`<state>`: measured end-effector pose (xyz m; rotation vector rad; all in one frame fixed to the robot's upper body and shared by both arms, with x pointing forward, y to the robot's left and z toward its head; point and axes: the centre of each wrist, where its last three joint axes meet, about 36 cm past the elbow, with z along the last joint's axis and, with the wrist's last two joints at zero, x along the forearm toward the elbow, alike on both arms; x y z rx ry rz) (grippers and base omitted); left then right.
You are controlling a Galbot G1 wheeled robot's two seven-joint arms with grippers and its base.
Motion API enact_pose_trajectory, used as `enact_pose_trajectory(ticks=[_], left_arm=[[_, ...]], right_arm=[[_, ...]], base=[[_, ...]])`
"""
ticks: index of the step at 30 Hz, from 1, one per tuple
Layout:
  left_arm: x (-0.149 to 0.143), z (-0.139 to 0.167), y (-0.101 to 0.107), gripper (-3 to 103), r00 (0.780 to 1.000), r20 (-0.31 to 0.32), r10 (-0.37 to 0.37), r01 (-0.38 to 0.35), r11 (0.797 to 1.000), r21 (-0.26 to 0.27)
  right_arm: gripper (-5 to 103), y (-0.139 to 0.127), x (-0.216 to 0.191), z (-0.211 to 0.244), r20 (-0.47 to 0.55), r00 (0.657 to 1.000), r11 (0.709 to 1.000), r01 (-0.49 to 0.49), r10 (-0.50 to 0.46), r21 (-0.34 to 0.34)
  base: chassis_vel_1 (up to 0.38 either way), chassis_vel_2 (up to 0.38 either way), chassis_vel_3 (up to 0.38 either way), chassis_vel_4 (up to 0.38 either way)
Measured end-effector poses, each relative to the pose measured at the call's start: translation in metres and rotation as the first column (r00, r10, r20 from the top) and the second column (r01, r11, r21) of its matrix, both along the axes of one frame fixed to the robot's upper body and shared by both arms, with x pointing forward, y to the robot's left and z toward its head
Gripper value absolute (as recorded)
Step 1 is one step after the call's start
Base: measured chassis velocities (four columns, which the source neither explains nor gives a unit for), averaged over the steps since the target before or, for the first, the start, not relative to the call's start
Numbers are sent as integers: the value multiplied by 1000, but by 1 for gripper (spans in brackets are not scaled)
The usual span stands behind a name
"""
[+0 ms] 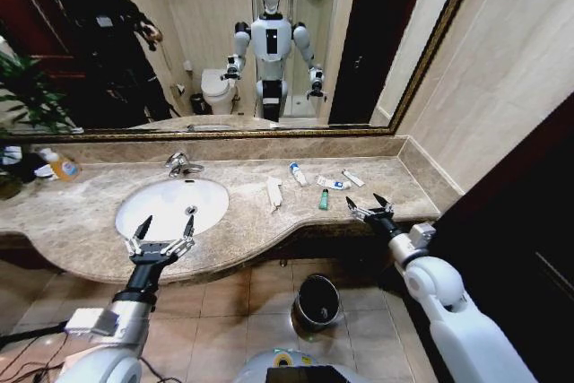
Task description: Pick up the trash from the sink and place it in the trash bin.
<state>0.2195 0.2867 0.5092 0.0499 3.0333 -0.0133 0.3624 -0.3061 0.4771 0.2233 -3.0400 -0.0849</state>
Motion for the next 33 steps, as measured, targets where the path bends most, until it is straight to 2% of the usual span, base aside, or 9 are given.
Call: enact_pose_trajectory(ticks=[12, 21, 24, 26, 29, 33], left_arm=[[0, 0, 0, 100, 1000, 0, 0, 0, 1000, 0], [0, 0, 0, 100, 1000, 0, 0, 0, 1000, 0], [0, 0, 0, 100, 1000, 0, 0, 0, 1000, 0], [0, 0, 0, 100, 1000, 0, 0, 0, 1000, 0], [0, 0, 0, 100, 1000, 0, 0, 0, 1000, 0], [0, 0, 0, 100, 1000, 0, 0, 0, 1000, 0]], right_arm=[[100, 9, 18, -15, -9, 1000, 1000, 3, -3, -8], [100, 15, 47, -31, -9, 999, 999, -40, 39, -24], [100, 35, 66, -34, -25, 999, 999, -46, 45, -26], [100, 40, 70, -35, -31, 999, 999, -42, 41, -29], [100, 62, 88, -42, -79, 997, 999, -7, 4, -41], [100, 75, 97, -51, -113, 993, 999, 11, -16, -38]], base=[[0, 0, 0, 0], [0, 0, 0, 0], [0, 0, 0, 0], [0, 0, 0, 0], [0, 0, 0, 0], [0, 0, 0, 0]])
